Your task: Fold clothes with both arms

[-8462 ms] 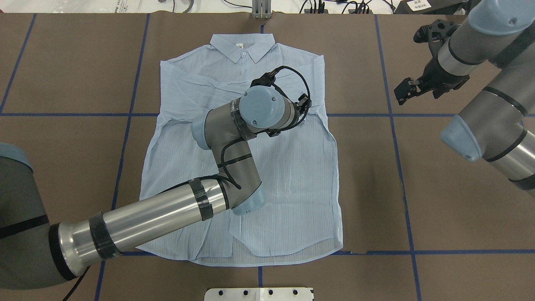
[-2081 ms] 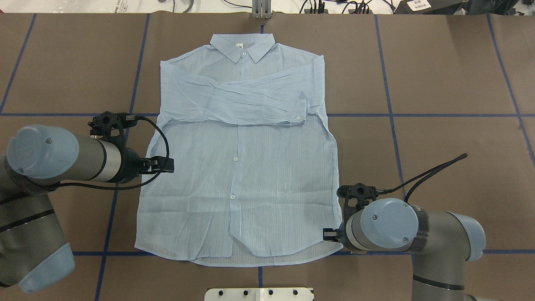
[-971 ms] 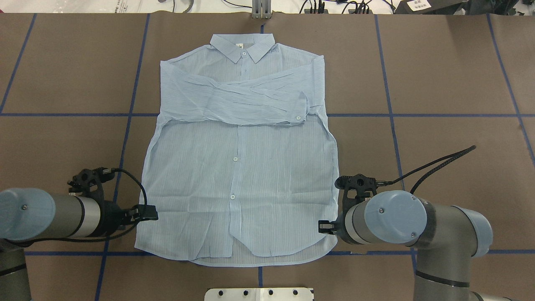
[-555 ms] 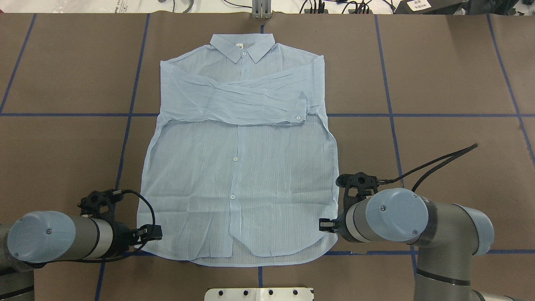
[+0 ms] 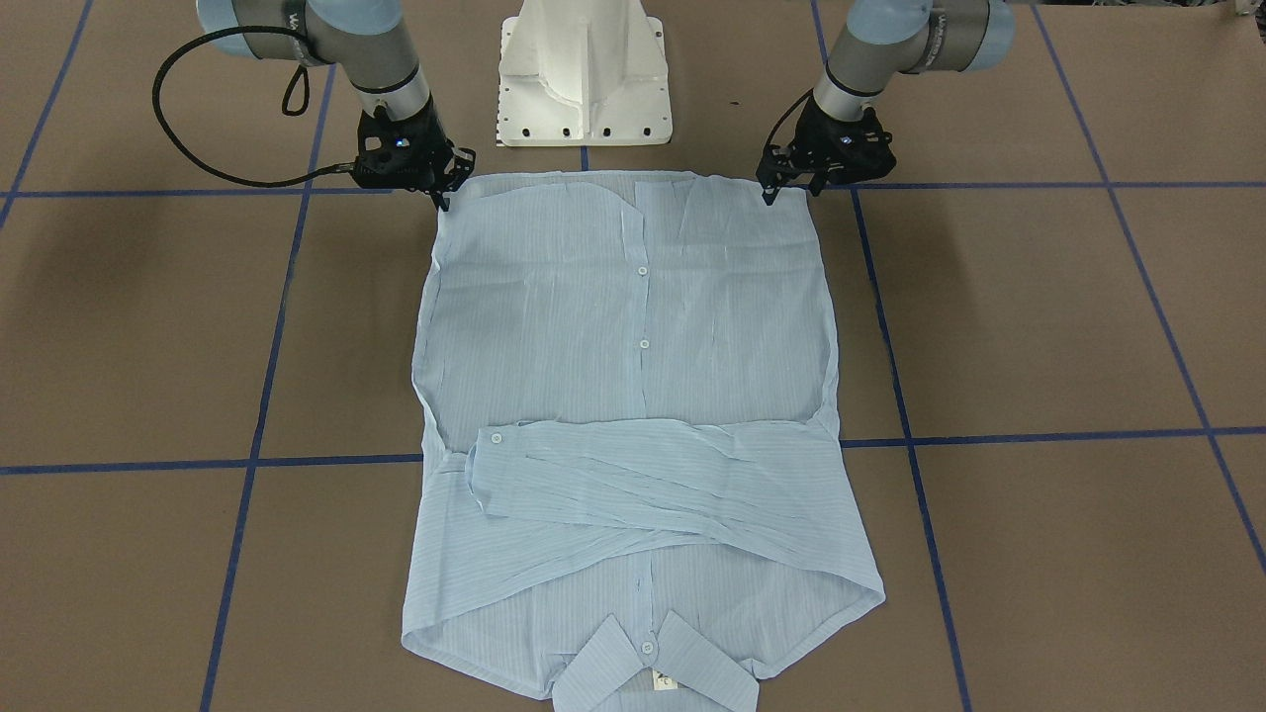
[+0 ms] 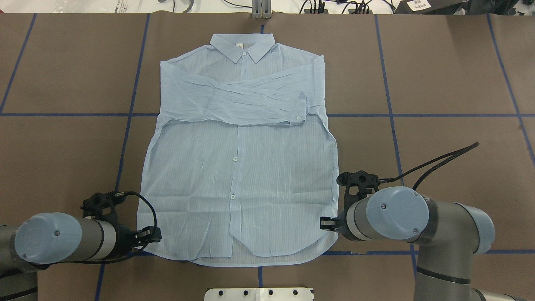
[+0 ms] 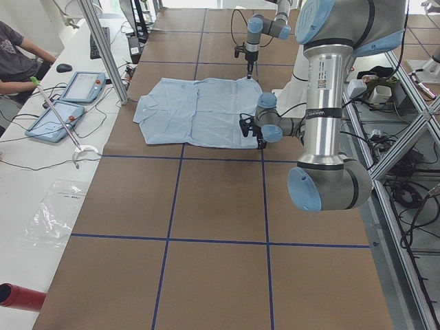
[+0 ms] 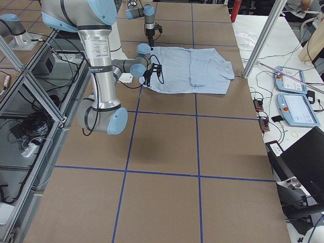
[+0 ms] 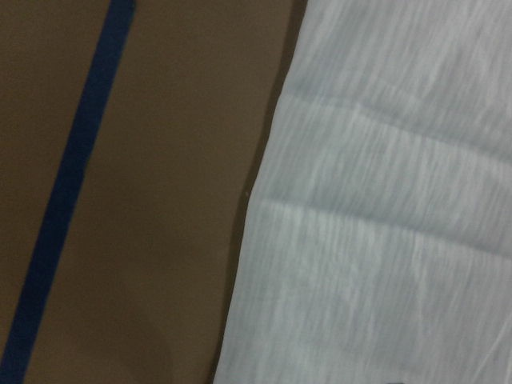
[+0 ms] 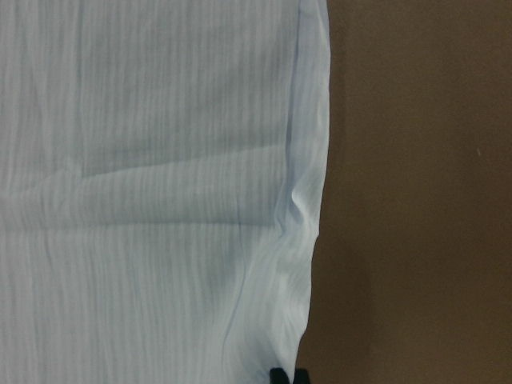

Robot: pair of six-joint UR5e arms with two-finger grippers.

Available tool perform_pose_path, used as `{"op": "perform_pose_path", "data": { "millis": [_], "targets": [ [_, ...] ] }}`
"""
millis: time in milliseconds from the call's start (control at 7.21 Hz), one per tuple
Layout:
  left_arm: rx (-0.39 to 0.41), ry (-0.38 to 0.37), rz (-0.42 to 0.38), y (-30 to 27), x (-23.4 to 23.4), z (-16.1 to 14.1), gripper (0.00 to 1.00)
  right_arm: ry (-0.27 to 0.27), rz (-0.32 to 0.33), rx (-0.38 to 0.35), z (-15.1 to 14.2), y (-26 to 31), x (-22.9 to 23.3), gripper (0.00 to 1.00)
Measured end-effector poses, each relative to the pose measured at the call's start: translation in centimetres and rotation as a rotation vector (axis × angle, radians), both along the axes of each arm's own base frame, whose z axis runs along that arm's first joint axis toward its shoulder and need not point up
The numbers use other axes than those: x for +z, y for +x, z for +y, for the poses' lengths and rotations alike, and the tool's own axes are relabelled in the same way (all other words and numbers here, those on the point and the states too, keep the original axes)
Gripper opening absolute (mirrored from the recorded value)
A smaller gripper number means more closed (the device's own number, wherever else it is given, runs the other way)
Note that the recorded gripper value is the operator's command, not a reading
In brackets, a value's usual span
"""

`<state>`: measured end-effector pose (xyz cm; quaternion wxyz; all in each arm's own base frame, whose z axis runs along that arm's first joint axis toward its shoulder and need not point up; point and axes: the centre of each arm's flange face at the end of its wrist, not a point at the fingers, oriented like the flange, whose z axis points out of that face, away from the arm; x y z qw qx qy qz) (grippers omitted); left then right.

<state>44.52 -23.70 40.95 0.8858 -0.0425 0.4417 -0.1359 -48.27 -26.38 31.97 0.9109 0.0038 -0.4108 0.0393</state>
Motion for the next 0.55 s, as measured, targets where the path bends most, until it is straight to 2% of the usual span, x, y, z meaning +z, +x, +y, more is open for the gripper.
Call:
{"op": "perform_pose_path", "data": {
  "millis": [139, 416, 555],
  "targets": [
    [0.001, -0.002, -0.007, 0.04, 0.11, 0.0, 0.74, 0.0, 0.0, -0.001, -0.03, 0.01, 0.0, 0.0],
    [0.001, -0.006, -0.022, 0.04, 0.2, 0.0, 0.58, 0.001, 0.001, 0.0, -0.11, 0.03, 0.05, 0.0],
    [0.001, -0.007, -0.023, 0.02, 0.18, -0.01, 0.56, 0.002, 0.001, -0.001, -0.13, 0.03, 0.06, 0.0]
  ]
}}
